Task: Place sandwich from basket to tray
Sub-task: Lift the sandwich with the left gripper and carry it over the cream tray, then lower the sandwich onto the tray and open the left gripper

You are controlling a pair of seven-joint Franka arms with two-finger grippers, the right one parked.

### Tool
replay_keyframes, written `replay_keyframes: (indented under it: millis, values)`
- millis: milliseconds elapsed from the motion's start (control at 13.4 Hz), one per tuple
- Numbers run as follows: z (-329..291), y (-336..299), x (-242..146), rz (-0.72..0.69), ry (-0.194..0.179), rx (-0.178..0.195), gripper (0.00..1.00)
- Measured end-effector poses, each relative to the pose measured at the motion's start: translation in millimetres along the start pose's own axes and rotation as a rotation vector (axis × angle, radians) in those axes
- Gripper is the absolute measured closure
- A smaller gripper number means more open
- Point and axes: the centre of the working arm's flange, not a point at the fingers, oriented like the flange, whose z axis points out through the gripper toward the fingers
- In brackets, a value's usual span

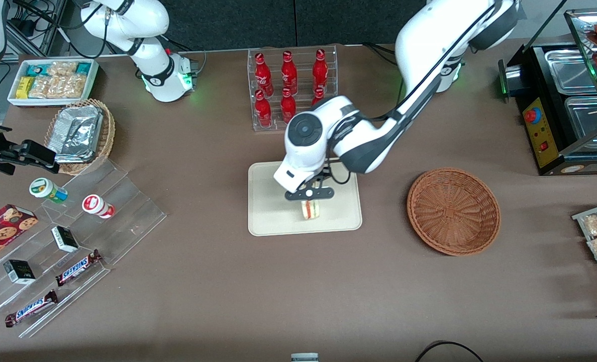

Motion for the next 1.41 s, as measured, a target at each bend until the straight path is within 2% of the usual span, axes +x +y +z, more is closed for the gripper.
replay_keyframes:
  millis: [669, 1041, 1264, 1339, 1413]
  values:
    - [54, 13, 11, 0.044, -0.039, -0.011, 0.85]
    - [56, 14, 9, 0.061, -0.04, -0.008, 0.85]
    - [61, 15, 7, 0.075, -0.026, 0.005, 0.86]
    - [63, 16, 7, 0.078, -0.022, 0.003, 0.85]
    - [65, 17, 6, 0.081, -0.017, -0.004, 0.77]
